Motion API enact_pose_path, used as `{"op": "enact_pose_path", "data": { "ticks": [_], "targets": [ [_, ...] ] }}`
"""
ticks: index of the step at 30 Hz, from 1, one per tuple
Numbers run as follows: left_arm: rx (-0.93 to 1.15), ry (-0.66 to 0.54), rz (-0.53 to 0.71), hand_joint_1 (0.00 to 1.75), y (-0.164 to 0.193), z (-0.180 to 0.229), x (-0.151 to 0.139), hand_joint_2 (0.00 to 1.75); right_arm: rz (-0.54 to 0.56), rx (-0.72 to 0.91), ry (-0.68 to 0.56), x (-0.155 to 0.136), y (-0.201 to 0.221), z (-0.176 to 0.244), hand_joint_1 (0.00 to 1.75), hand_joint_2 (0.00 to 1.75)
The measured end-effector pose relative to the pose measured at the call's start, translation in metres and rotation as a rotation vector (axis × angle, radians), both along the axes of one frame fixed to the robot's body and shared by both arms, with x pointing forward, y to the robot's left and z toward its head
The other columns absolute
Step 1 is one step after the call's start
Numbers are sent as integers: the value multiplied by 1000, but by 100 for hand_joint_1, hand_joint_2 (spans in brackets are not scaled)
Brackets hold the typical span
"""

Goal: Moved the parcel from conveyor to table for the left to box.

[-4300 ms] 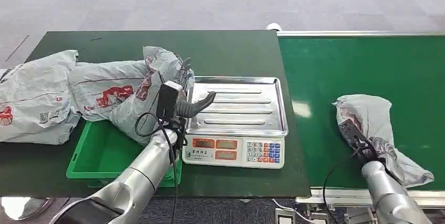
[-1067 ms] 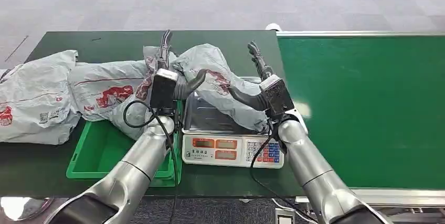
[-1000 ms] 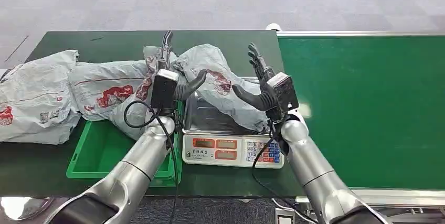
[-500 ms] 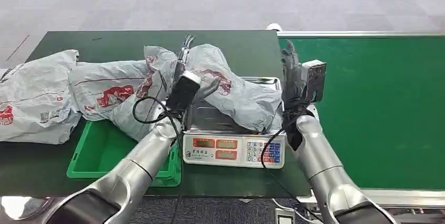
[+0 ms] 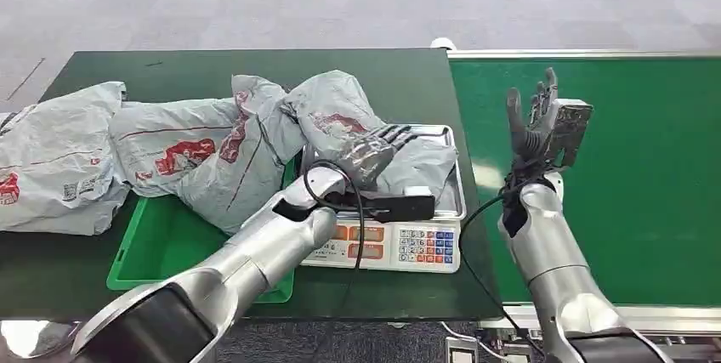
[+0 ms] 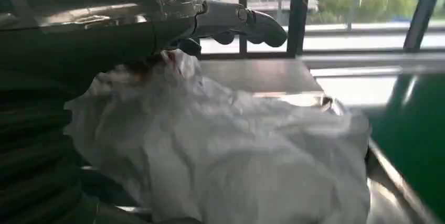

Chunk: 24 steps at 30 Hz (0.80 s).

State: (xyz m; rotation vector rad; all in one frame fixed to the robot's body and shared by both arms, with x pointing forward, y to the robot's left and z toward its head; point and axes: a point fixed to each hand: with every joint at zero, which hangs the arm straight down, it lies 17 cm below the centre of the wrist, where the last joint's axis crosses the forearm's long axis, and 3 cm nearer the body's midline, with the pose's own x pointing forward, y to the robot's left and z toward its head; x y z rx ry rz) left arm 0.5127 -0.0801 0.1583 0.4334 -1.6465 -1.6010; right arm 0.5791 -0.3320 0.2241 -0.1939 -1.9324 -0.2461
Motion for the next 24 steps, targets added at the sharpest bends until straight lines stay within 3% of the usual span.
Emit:
{"op": "enact_pose_path", "data": {
  "ticks": [3,10,11,14,16,24],
  "targets": [
    [159,50,-58,0,-4,-21,-11,175,-1,14,-9,-1,-7,2,0,175],
    [265,31,-93,3,-4,-28,-14,175,-15,27,-12,-2,-15,3,0,175],
    [304,44,-97,175,-1,-33,-15,175,-12,26,-13,-2,-14,3,0,175],
    [487,110,-114,175,16,-55,-20,175,13,19,-20,-1,-9,5,0,175],
    [542,90,-120,175,20,-54,-18,175,30,15,-28,0,-6,9,0,175],
    [513,-36,-84,175,19,-40,-2,175,51,9,-39,5,-1,22,0,175]
  ]
}}
